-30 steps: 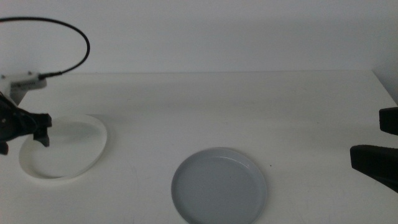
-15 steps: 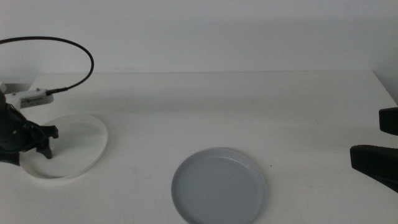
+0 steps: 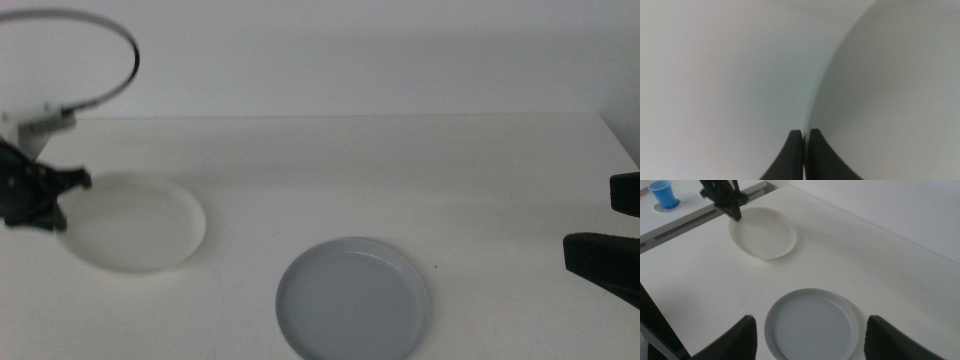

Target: Stack the three bowls on top of each other.

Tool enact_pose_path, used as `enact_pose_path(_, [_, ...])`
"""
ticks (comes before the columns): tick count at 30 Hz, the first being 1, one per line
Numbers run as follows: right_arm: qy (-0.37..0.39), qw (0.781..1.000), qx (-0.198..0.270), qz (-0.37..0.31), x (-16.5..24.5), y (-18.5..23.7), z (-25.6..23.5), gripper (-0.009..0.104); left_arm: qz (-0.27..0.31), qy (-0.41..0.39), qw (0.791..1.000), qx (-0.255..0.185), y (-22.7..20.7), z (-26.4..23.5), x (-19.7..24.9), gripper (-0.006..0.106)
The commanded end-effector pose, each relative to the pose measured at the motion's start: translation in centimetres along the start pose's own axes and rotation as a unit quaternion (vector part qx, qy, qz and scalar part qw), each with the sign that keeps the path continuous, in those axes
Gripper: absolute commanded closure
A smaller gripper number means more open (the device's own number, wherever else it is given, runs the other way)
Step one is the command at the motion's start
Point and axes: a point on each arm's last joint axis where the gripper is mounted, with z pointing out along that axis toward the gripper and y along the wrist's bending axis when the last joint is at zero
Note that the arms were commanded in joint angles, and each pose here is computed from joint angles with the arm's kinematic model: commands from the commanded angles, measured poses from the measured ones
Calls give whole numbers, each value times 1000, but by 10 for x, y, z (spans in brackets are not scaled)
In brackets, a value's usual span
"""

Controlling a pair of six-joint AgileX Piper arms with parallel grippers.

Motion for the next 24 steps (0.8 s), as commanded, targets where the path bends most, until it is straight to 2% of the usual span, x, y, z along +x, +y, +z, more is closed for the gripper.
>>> enact_pose_path(1, [-39, 999, 12, -3, -11, -2, -4, 41, 8, -68, 997, 40, -26, -53, -2, 100])
enact_pose_path(6, [-39, 999, 12, -3, -11, -2, -4, 41, 82, -97, 987, 99, -84, -92, 22, 100])
enact_pose_path(13, [-39, 999, 12, -3, -11, -2, -4, 41, 171, -54, 971, 161, -161, -83, 61, 100])
enact_pose_path(19, [-39, 999, 12, -3, -11, -2, -4, 41, 222, -27, 957, 183, -209, -60, 90, 100])
enact_pose_path(24, [-39, 999, 12, -3, -11, -2, -4, 41, 239, -2, 954, 182, -227, -37, 103, 100])
